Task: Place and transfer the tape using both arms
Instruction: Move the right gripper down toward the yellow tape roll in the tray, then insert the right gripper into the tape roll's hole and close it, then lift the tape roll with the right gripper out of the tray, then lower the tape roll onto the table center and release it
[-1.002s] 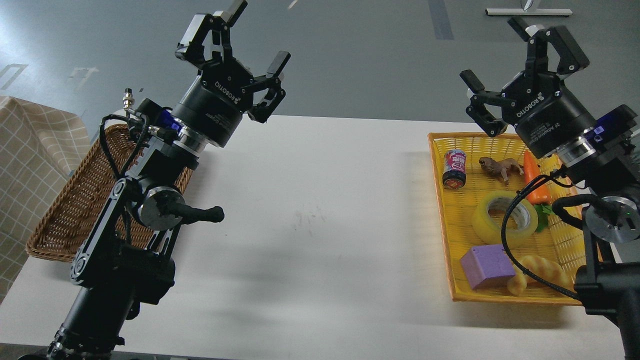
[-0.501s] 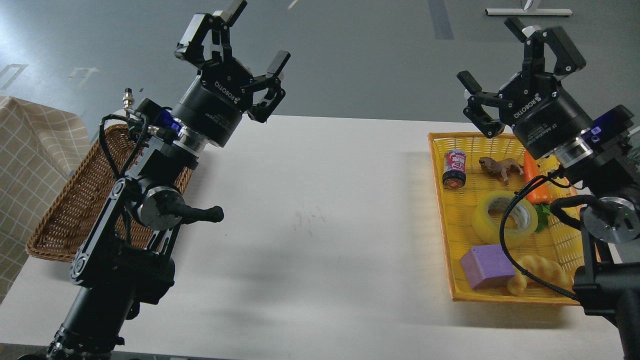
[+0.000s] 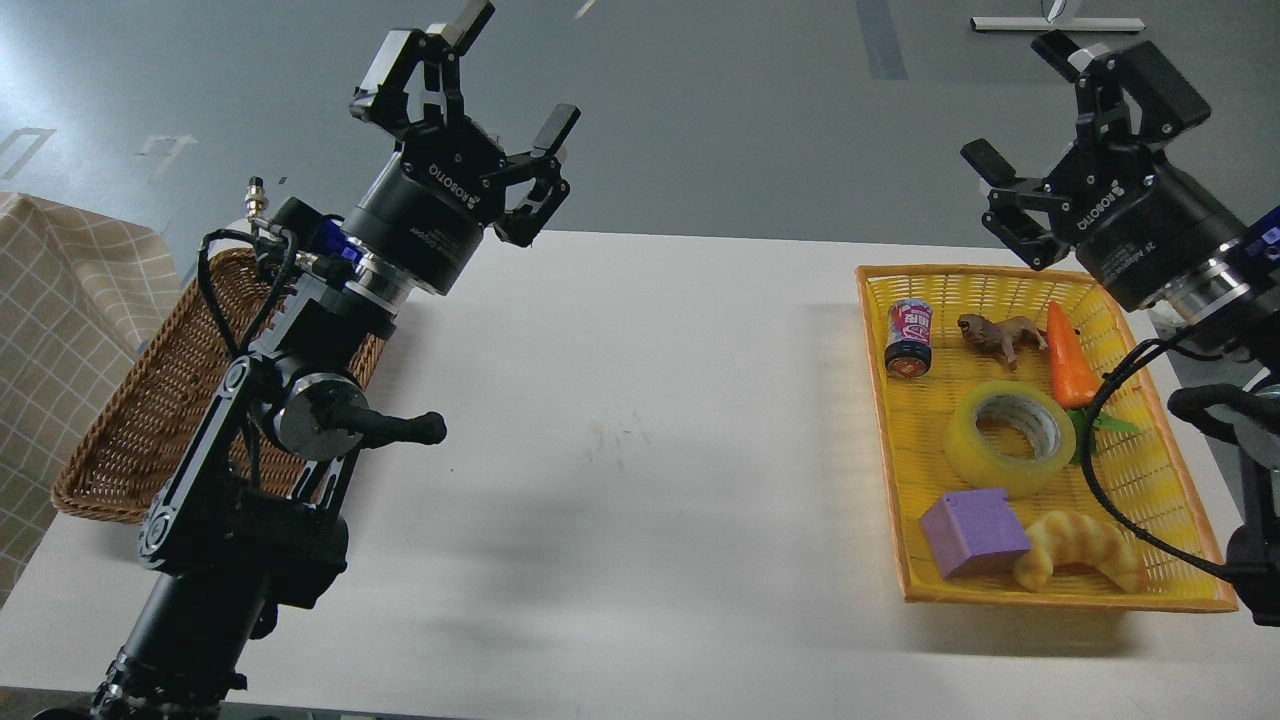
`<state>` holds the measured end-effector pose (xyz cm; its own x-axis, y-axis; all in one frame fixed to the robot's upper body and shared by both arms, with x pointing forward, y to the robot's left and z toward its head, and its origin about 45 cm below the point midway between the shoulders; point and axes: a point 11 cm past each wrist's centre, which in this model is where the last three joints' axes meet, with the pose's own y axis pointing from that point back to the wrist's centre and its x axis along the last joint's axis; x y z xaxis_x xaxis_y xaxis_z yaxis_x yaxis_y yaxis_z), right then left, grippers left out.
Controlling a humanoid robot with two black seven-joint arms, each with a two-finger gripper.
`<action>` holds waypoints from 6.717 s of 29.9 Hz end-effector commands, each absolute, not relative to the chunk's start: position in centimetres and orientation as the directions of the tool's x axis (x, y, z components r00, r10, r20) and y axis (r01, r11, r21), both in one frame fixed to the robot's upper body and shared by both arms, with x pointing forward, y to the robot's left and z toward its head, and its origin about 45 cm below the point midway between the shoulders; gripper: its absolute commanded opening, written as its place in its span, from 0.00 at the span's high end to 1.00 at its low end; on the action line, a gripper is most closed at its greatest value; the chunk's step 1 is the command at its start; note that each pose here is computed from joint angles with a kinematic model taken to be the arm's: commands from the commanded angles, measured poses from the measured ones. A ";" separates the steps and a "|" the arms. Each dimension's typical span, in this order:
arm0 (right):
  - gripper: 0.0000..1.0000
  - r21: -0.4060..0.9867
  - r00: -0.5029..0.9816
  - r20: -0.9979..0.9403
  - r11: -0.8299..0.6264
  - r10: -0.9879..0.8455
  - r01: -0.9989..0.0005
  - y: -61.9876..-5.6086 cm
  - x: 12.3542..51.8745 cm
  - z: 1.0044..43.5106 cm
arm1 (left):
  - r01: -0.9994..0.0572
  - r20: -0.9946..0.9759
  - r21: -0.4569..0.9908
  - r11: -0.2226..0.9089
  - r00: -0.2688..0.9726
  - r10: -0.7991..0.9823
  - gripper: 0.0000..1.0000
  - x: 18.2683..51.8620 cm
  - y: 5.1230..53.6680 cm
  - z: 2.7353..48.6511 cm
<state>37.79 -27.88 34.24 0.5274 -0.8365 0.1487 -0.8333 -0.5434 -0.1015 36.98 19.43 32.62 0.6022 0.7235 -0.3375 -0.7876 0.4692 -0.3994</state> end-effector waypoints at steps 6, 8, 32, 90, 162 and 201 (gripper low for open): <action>0.02 0.113 0.419 0.630 -0.457 -0.653 -0.882 -28.2 38.1 33.2 | -0.795 -0.331 -0.390 0.466 0.592 0.734 0.02 36.9 20.0 32.4; 0.02 0.182 0.404 0.724 -0.411 -0.559 -0.893 -29.2 38.0 32.5 | -0.795 -0.326 -0.389 0.465 0.591 0.738 0.02 36.9 20.1 32.4; 0.03 0.501 0.538 0.835 -0.245 -0.114 -0.830 -36.2 35.4 22.4 | -0.802 -0.331 -0.386 0.456 0.582 0.743 0.02 36.8 20.6 32.3; 0.22 0.609 0.619 0.778 -0.113 -0.106 -0.785 -39.2 33.3 12.3 | -0.818 -0.342 -0.370 0.441 0.561 0.754 0.02 37.0 20.9 31.8; 1.00 0.472 0.504 0.863 -0.333 -0.014 -0.816 -39.0 35.5 21.4 | -0.833 -0.305 -0.361 0.420 0.531 0.791 0.02 37.0 22.4 32.7; 1.00 0.620 0.536 0.773 -0.582 0.339 -0.526 -14.5 37.9 16.8 | -0.837 -0.357 -0.366 0.407 0.530 0.769 0.02 36.7 21.4 31.8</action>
